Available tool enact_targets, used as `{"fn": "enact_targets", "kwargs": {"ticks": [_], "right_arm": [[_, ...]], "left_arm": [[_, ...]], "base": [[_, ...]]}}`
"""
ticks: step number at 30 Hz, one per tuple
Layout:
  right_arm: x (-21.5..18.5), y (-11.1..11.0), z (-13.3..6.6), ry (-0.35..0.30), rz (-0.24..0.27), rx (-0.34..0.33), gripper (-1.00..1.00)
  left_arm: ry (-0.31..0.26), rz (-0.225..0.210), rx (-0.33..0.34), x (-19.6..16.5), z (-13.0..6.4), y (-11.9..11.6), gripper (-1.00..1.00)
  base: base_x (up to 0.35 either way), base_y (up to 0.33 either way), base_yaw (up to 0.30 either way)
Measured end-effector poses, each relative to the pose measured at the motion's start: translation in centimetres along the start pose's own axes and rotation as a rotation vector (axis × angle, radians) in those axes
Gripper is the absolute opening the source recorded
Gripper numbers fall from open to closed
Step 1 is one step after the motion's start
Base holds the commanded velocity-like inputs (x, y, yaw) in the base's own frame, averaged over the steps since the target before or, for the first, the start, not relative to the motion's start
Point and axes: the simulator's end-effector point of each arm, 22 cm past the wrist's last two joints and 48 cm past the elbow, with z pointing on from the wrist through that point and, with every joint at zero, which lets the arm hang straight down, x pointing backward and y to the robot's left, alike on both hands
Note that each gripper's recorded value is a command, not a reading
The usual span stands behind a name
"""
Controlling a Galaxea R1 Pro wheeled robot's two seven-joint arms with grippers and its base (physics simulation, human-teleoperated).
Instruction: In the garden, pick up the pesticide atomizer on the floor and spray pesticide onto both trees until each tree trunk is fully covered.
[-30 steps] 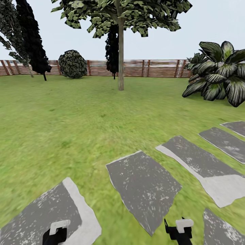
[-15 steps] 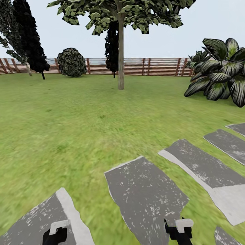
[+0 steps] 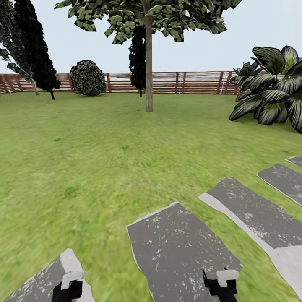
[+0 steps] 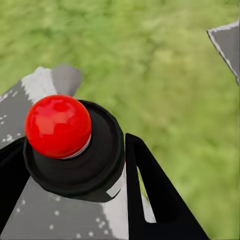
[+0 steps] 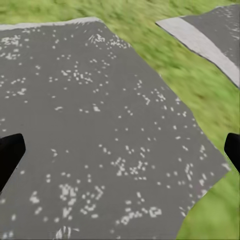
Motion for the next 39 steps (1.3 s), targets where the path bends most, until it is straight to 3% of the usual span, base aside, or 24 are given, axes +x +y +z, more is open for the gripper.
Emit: {"fn": "enact_targets", "kwargs": {"ticks": [39], "right_arm": [[0.81,0.21,-0.03,0.017,-0.003,-0.006,1.0]], "left_arm": [[0.015,0.003,-0.001,0.75,0.1,0.03,-1.0]], "base": [[0.34,0.0,0.0]]}}
